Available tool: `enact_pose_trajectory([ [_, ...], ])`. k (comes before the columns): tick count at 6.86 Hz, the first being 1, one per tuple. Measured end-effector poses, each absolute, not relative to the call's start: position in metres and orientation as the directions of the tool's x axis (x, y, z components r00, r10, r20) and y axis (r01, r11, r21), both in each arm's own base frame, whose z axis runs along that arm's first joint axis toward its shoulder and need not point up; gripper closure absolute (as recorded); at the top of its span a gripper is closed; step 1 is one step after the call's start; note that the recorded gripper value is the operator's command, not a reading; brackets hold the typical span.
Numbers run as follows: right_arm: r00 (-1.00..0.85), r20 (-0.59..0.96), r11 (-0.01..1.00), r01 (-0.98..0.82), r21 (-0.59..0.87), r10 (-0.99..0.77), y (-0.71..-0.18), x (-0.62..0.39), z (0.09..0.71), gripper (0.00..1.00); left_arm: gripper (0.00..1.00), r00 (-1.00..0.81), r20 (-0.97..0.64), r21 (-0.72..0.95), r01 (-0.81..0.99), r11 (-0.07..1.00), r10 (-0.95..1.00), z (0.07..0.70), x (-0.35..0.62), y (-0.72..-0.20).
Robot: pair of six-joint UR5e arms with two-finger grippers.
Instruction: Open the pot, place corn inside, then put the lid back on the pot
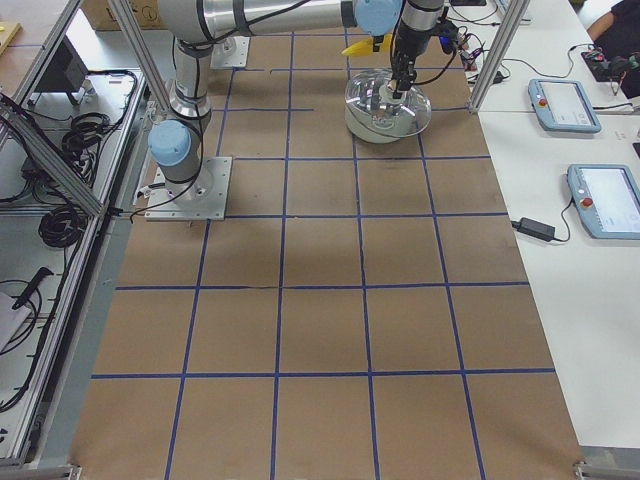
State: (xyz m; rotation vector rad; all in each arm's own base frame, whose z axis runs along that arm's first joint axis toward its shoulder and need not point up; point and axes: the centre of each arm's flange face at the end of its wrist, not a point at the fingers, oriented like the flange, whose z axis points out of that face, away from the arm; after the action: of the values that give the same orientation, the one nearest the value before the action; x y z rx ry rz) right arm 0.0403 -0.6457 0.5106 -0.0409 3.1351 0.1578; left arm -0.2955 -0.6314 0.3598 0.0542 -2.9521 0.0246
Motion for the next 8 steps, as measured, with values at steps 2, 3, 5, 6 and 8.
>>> enact_pose_trajectory([
  [2, -1.000, -0.003, 0.994, -0.023, 0.111, -0.023, -0.656, 0.038, 0.497, 0.71, 0.75, -0.984, 0.174, -0.030, 0.021, 0.999, 0.026, 0.362, -0.357, -0.640],
  [3, -1.000, -0.001, 0.994, -0.023, 0.107, -0.023, -0.657, 0.037, 0.497, 0.71, 0.75, -0.985, 0.166, -0.029, 0.039, 0.999, 0.043, 0.351, -0.373, -0.648],
  [5, -1.000, 0.000, 0.995, -0.023, 0.102, -0.023, -0.660, 0.036, 0.495, 0.71, 0.55, -0.989, 0.131, -0.030, 0.070, 0.997, 0.073, 0.324, -0.396, -0.659],
  [6, -1.000, 0.001, 0.995, -0.023, 0.101, -0.023, -0.660, 0.036, 0.495, 0.71, 0.13, -0.989, 0.123, -0.030, 0.076, 0.997, 0.079, 0.316, -0.401, -0.664],
  [8, -1.000, 0.001, 0.995, -0.024, 0.099, -0.024, -0.660, 0.036, 0.495, 0.71, 0.01, -0.993, 0.092, -0.027, 0.073, 0.997, 0.075, 0.293, -0.403, -0.673],
])
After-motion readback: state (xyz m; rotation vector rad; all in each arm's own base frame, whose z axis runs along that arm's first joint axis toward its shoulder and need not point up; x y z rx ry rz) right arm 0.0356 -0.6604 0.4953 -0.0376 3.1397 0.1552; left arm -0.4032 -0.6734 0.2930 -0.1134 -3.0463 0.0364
